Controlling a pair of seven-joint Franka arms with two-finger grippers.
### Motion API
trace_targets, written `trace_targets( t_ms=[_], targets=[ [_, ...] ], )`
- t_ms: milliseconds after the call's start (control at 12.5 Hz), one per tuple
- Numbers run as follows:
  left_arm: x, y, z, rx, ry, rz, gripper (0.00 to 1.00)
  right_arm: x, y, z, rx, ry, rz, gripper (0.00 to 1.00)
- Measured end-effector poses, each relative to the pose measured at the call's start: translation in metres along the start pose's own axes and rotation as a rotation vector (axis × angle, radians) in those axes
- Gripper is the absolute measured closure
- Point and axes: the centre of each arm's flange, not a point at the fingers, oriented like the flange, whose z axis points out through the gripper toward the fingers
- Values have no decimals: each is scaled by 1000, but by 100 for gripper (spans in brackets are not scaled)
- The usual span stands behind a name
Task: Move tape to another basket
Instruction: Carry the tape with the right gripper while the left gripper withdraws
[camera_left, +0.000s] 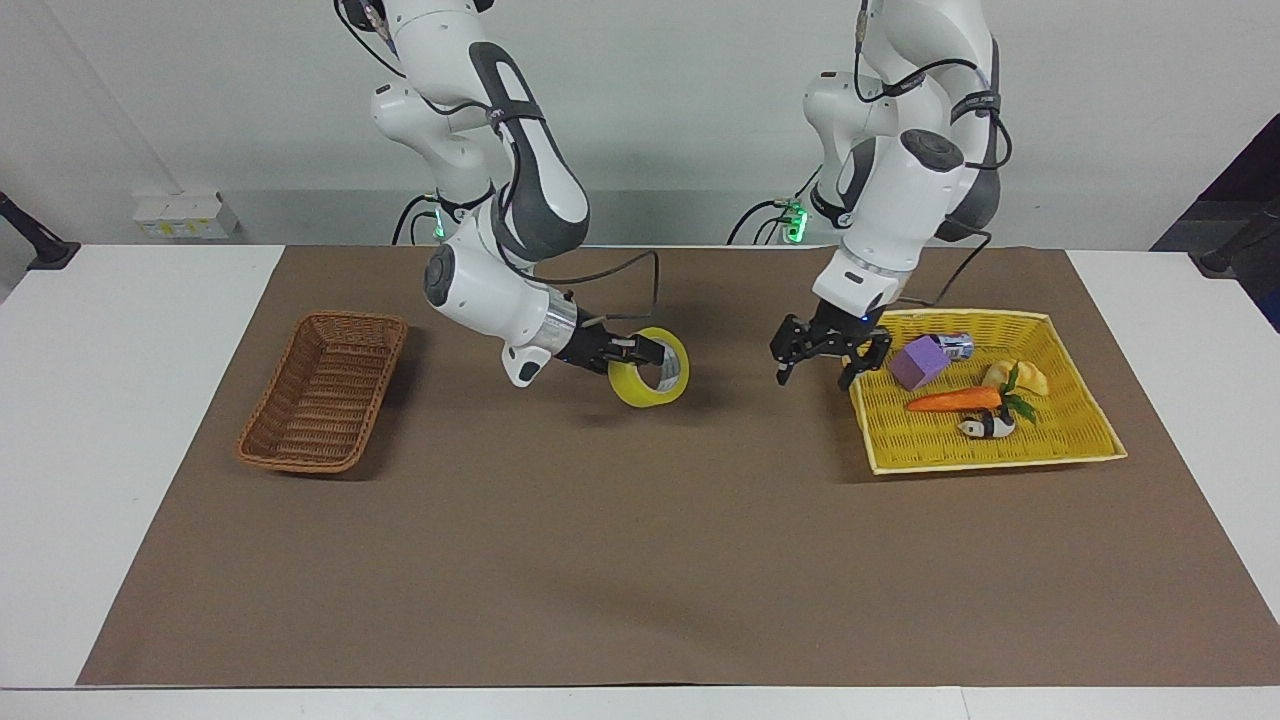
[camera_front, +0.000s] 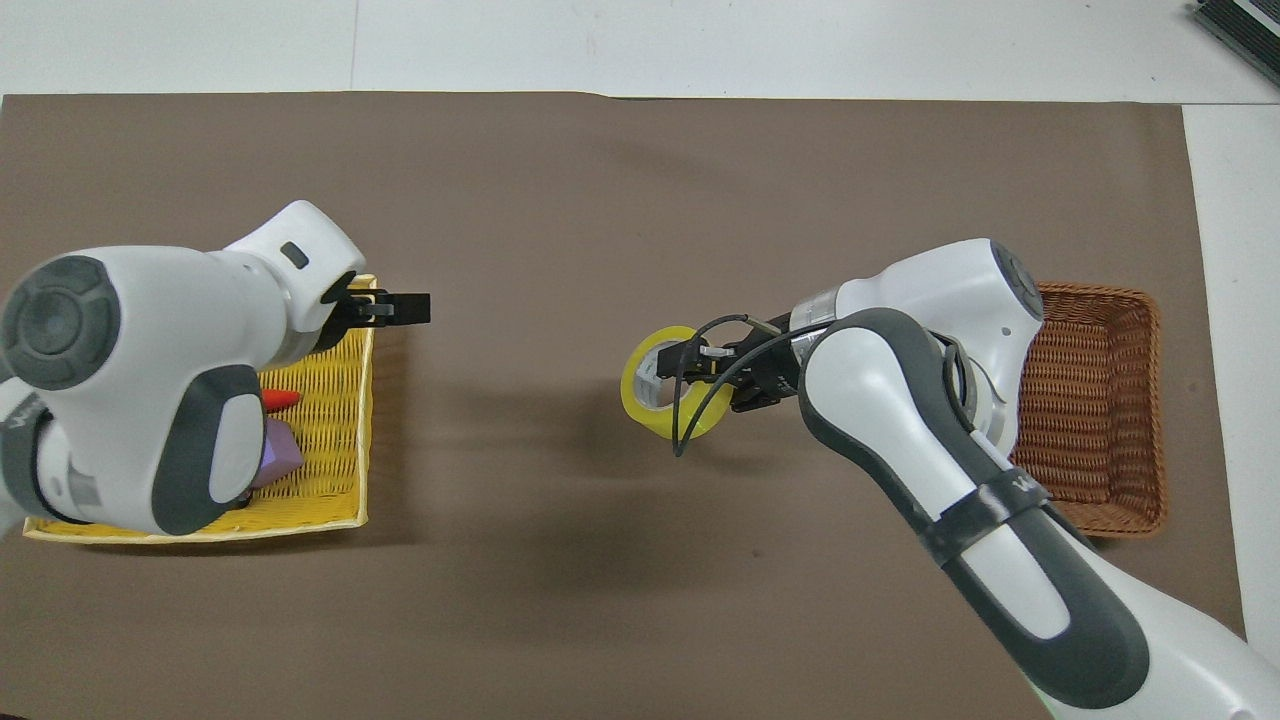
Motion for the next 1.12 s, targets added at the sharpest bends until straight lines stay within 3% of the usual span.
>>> trace_targets(
  t_ms=[319,559,718,878,1117],
  targets=[
    [41,-85,-90,34,3,110,0,3,12,-62,-118,-9,-66,100],
    [50,-98,-154,106,-41,140,0,10,18,-108,-254,19,-141,100],
    [49,-94,-187,117,-75,143,0,21,38,-134,-307,56,-155,100],
    [45,-96,-205,108,-106,131,0,34,81,-169,-391,81,-203,100],
    [38,-104,-210,68,-139,103,0,44,139,-209,-534,65,-304,100]
  ],
)
